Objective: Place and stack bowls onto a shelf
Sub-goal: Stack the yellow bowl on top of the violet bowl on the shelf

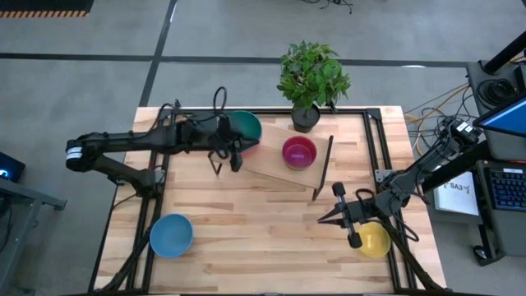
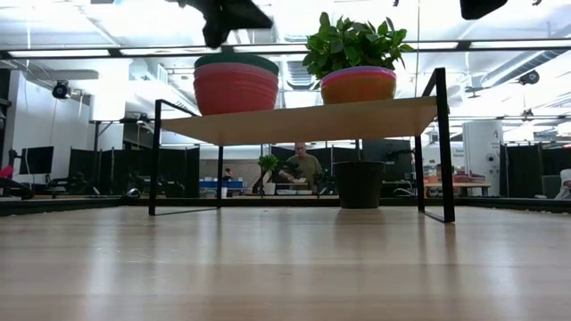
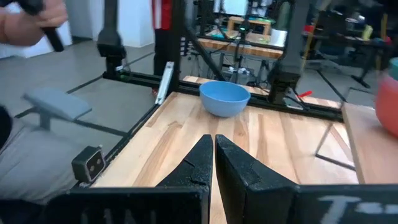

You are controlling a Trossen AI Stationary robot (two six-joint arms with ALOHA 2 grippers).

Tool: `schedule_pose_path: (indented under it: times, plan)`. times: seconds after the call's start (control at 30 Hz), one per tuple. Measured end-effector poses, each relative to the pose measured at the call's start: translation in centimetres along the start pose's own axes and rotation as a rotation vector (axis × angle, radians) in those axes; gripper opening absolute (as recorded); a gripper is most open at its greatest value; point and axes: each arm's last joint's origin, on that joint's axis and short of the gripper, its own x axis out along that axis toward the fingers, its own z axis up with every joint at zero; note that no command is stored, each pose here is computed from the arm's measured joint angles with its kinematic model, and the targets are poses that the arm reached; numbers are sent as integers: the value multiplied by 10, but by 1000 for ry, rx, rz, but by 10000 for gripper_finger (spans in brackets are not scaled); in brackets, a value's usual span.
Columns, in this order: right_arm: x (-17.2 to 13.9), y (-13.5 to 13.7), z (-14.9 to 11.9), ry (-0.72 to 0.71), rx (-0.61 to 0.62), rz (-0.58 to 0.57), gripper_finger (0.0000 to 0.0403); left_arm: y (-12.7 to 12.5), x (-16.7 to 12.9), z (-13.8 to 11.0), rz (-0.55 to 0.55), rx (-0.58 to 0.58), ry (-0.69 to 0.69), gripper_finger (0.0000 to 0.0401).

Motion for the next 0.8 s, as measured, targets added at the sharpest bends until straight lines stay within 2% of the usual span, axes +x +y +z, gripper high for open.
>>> schedule_pose_path:
  times: [0.17,0.27,0.37,0.47,0.53,0.8]
  plan:
    - [1,-2,5,-11,81,-88,9,-22,-19,0,-82,65,-16,0]
    - [6,0,11,-17,122,-90,9,-33,-31,-8,-129,103,-8,0]
    - [16,4,18,12,154,-88,9,-40,-48,-12,-119,139,-27,0]
    - [26,9,24,128,203,-87,9,-42,-67,-18,-107,180,-67,0]
    - [30,11,30,245,278,-94,9,-42,-79,-22,-118,192,-93,0]
    - [22,11,57,695,793,-334,9,-32,-108,-49,-155,163,-202,0]
